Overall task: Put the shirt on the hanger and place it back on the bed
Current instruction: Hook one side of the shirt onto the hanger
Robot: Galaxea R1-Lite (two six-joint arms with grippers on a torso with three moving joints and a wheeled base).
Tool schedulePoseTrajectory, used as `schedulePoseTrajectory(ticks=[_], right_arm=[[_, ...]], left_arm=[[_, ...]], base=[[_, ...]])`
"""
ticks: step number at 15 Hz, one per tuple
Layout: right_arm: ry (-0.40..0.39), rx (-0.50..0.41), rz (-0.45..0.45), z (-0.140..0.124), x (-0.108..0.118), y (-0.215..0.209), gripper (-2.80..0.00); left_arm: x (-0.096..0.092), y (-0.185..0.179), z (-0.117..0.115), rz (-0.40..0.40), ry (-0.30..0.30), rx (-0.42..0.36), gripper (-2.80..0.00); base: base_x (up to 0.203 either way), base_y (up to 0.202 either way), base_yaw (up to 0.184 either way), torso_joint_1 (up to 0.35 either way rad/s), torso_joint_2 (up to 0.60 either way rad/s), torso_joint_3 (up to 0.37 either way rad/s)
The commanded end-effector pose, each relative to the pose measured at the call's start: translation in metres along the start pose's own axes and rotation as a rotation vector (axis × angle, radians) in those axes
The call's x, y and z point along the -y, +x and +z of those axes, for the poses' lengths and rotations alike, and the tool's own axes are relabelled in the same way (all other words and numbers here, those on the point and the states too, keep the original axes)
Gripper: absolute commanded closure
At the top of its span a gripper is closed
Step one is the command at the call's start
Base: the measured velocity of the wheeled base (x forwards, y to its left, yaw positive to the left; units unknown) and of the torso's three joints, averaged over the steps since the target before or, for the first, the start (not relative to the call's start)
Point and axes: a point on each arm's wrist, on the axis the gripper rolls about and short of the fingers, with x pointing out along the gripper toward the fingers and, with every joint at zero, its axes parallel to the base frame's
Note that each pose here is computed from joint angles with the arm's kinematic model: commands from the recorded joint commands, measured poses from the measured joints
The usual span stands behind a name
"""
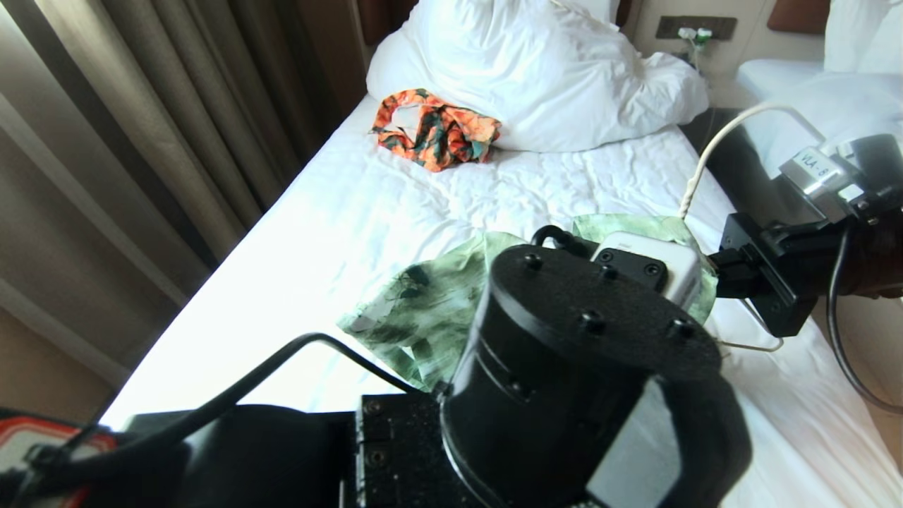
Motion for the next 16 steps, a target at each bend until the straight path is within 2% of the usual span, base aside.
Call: schedulePoseTrajectory(ticks=[1,4,6,9,12,13,14,16], right_arm=[[0.000,0.005,0.006,-0.001,0.000,0.001,0.00],[-0.001,0.009,0.021,-0.001,-0.001,0.005,0.00],[-0.004,0.015,0.047,0.002,-0.003,0.013,0.00],[-0.016,0.034,0.108,0.012,-0.007,0.032,0.00],[-0.010,0.029,0.161,0.014,-0.013,0.052,0.00],[-0.015,0.020,0.166,0.015,-0.014,0.056,0.00],[-0.018,0.018,0.174,0.017,-0.016,0.059,0.00],[-0.019,0.007,0.189,0.019,-0.020,0.067,0.00]], left_arm=[[-0.007,-0.016,0.006,0.004,-0.011,0.026,0.00],[-0.033,-0.040,0.008,0.056,-0.024,0.038,0.00],[-0.052,-0.062,0.019,0.092,-0.040,0.083,0.00],[-0.087,-0.103,0.033,0.188,-0.039,0.130,0.00],[-0.100,-0.151,0.041,0.210,-0.050,0.175,0.00],[-0.103,-0.169,0.040,0.212,-0.049,0.180,-0.10],[-0.107,-0.186,0.038,0.213,-0.034,0.180,-2.80],[-0.110,-0.205,0.031,0.170,0.033,0.154,-2.80]], base=[[0.000,0.000,0.000,0.000,0.00,0.000],[0.000,0.000,0.000,0.000,0.00,0.000],[0.000,0.000,0.000,0.000,0.00,0.000],[0.000,0.000,0.000,0.000,0.00,0.000],[0.000,0.000,0.000,0.000,0.00,0.000],[0.000,0.000,0.000,0.000,0.00,0.000],[0.000,0.000,0.000,0.000,0.00,0.000],[0.000,0.000,0.000,0.000,0.00,0.000]])
